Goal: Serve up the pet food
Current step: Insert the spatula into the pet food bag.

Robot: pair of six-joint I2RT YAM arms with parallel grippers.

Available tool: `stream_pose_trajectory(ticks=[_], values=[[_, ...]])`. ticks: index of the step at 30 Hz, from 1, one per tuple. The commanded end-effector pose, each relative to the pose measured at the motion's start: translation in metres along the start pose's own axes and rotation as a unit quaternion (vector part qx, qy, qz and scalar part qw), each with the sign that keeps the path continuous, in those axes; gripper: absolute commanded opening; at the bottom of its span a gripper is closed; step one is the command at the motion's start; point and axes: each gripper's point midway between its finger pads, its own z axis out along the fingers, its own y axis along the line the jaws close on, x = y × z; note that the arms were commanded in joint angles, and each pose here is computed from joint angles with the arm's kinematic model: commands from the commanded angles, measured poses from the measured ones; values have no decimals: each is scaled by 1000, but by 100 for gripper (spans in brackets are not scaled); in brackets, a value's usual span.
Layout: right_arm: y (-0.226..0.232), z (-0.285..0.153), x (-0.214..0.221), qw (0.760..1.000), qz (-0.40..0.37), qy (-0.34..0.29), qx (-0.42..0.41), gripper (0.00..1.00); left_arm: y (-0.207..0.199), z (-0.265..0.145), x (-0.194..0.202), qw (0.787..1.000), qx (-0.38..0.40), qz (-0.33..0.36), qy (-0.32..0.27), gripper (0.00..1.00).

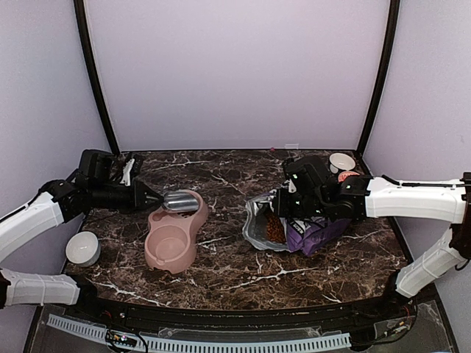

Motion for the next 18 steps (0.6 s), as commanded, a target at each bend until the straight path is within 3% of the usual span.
stream_pose_trajectory(ticks=[1,8,18], values=[[-15,-2,-14,999,17,-28,23,0,-37,-5,10,996,84,36,4,0],[-14,-1,-14,999,18,-27,21,0,-74,1,24,985,154,71,30,0],[-16,-4,-16,999,16,-30,27,0,-116,29,43,970,196,123,82,0]])
